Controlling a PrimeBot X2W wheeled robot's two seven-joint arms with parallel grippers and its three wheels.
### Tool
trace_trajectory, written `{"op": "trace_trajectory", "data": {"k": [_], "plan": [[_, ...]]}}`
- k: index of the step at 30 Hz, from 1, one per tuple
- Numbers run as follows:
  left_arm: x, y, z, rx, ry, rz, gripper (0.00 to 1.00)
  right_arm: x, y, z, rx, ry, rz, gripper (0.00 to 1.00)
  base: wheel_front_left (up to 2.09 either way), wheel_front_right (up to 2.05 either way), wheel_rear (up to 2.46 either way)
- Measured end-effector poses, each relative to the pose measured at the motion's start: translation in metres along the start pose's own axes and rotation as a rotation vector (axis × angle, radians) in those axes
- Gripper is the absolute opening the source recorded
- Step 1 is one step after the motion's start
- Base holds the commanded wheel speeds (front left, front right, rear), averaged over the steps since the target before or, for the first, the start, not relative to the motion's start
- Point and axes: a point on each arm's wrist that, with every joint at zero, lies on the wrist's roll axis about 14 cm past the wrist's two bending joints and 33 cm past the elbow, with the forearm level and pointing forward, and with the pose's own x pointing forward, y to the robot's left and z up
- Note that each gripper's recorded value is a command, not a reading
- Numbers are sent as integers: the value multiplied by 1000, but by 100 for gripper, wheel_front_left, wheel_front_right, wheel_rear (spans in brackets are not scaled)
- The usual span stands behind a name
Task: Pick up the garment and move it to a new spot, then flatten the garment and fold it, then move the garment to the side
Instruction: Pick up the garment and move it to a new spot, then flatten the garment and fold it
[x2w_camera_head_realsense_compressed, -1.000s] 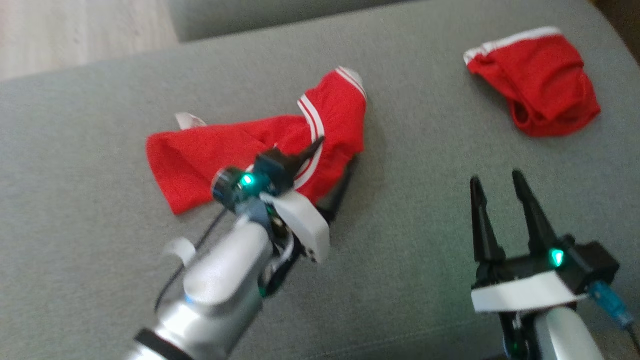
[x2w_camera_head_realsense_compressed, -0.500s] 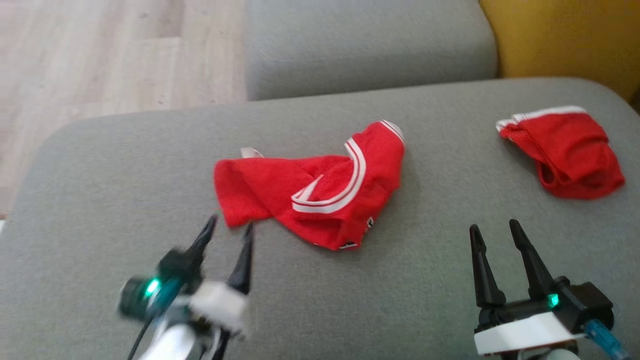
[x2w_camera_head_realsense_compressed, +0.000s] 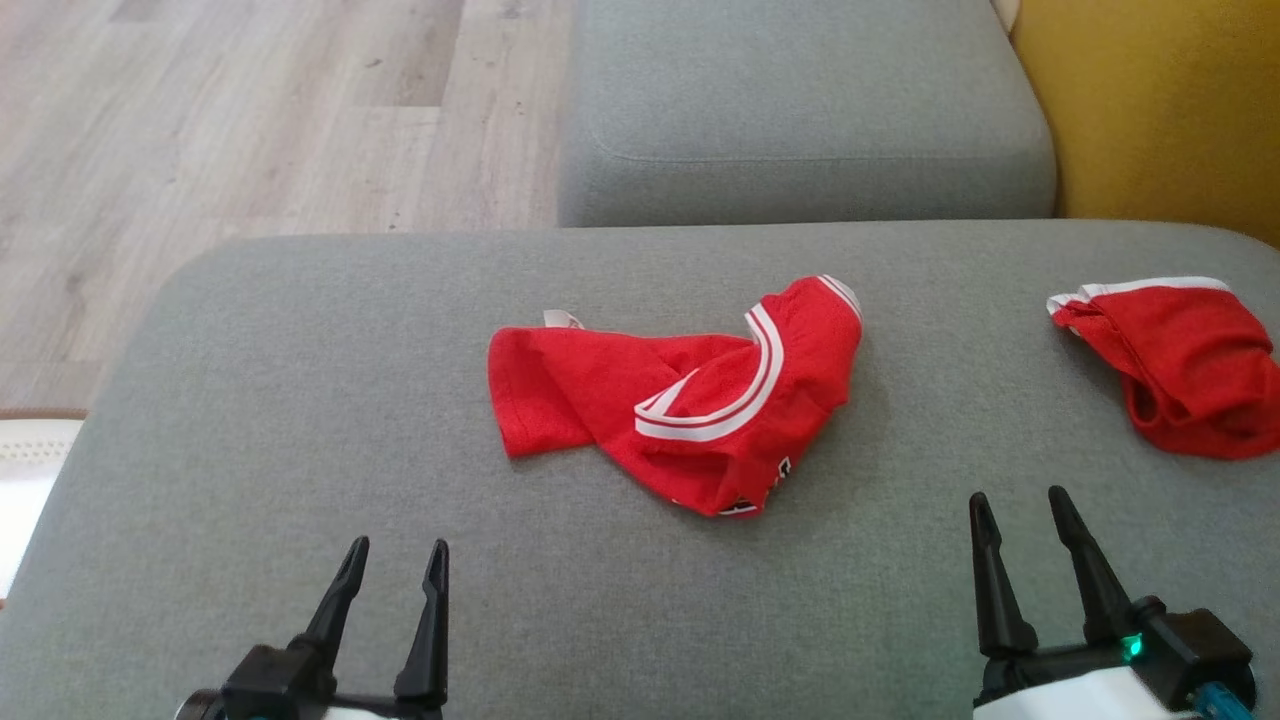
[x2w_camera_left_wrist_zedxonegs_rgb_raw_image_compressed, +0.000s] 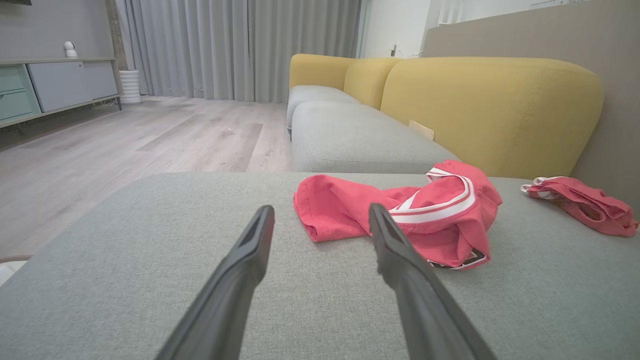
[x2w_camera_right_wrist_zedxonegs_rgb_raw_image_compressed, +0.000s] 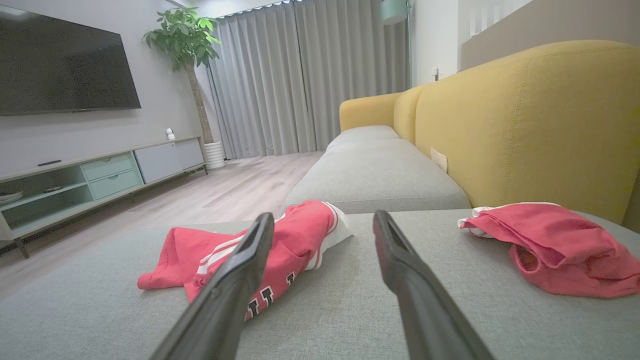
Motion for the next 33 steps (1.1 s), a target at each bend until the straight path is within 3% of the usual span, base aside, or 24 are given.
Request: {"op": "trace_trajectory", "data": {"k": [33], "plan": [[-3, 9, 2, 53, -26, 5, 100, -3, 2, -12, 22, 37, 5, 100, 0, 0, 0]]}}
